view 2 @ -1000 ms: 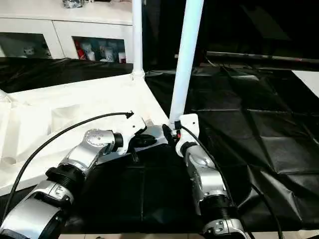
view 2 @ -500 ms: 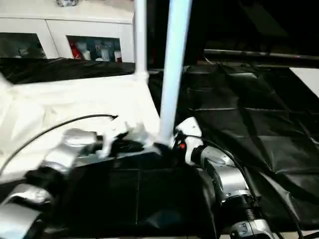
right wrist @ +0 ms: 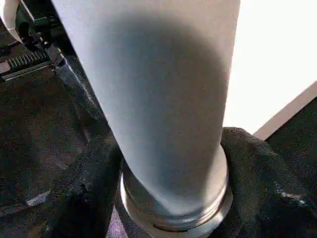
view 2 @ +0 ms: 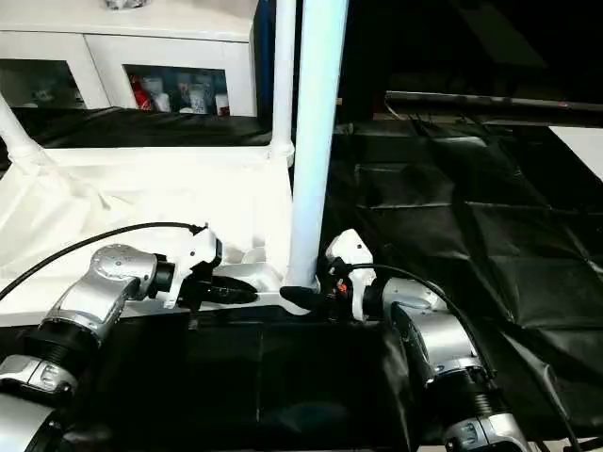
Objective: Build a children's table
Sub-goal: Rotate leg to tighten
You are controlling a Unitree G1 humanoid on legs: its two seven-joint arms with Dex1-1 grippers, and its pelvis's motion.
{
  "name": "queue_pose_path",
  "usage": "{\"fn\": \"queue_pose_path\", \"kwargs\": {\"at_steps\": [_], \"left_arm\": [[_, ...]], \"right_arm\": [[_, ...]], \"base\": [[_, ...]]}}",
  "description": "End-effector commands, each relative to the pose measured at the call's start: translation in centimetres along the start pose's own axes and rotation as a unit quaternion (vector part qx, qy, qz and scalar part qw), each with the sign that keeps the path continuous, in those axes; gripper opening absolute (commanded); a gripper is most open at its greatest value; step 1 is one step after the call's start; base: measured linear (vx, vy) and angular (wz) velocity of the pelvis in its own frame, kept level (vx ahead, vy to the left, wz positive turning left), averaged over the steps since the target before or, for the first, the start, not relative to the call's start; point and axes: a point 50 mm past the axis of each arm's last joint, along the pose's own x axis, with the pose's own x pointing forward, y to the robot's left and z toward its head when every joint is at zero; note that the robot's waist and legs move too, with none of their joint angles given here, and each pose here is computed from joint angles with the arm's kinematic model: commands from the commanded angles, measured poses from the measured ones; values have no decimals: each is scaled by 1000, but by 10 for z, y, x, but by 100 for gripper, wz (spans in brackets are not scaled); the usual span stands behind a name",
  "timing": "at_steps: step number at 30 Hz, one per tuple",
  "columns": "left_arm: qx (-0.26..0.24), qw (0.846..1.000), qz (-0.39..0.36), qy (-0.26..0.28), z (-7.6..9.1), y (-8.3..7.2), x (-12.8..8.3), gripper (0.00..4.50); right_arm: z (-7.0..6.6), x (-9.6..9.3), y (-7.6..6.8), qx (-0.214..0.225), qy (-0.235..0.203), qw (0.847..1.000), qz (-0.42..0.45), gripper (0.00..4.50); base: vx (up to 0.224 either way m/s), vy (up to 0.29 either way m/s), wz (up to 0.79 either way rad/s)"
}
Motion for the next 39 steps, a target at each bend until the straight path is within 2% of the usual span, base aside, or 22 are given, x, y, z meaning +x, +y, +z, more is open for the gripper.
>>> {"fn": "queue_pose_path", "kwargs": {"at_steps": [1,5,8,12,13,14,15,16,18,20,22,23,24,25,27,30,32,34,39], "left_arm": [[-52,999,-11,-4,-23,-9,2,0],[-51,999,13,0,-24,-7,7,0],[-45,996,80,-2,-17,0,31,0],[-46,994,98,-2,-11,1,45,0],[-47,991,127,-4,-1,2,63,0],[-47,989,143,-7,5,3,72,0],[-47,988,146,-8,7,3,74,0],[-47,987,156,-12,13,2,83,0],[-46,986,160,-14,15,2,87,0],[-37,987,153,-21,23,0,95,0],[-35,987,153,-21,24,0,96,0],[-31,989,146,-21,25,0,93,0],[-30,989,145,-20,24,0,93,0],[-28,990,137,-20,23,0,90,0],[-25,991,130,-16,21,0,86,0],[-25,993,112,-9,15,1,74,0],[-27,996,89,-5,9,2,62,0],[-24,997,74,-4,6,1,54,0],[-39,999,-4,-15,-1,-7,30,0]], "right_arm": [[-1,2,5,6,-9,1000,9,277],[-8,4,3,20,-9,999,-37,274],[-21,12,-2,50,-3,990,-135,273],[-24,18,-2,66,-2,982,-177,272],[-27,26,-4,90,-4,966,-244,272],[-27,30,-5,102,-6,955,-278,272],[-26,31,-6,105,-7,952,-287,272],[-25,36,-6,118,-11,941,-316,272],[-24,38,-6,125,-14,936,-329,272],[-15,47,-4,113,-27,939,-325,272],[-13,49,-3,109,-29,941,-320,272],[-7,50,-1,90,-43,951,-294,272],[-7,50,-1,89,-45,951,-292,272],[-4,49,0,84,-55,956,-274,307],[0,47,0,78,-70,961,-256,342],[7,37,-4,55,-84,971,-217,356],[8,24,-5,27,-69,985,-159,381],[9,15,-5,4,-59,990,-126,386],[13,-5,-7,-2,-55,997,-59,386]], "base": [[0,0,0],[0,0,0],[0,0,0],[0,0,0],[0,0,0],[0,0,0],[0,0,0],[0,0,0],[0,0,0],[0,0,0],[0,0,0],[0,0,0],[0,0,0],[0,0,0],[0,0,0],[0,0,0],[0,0,0],[0,0,0],[0,0,0]]}}
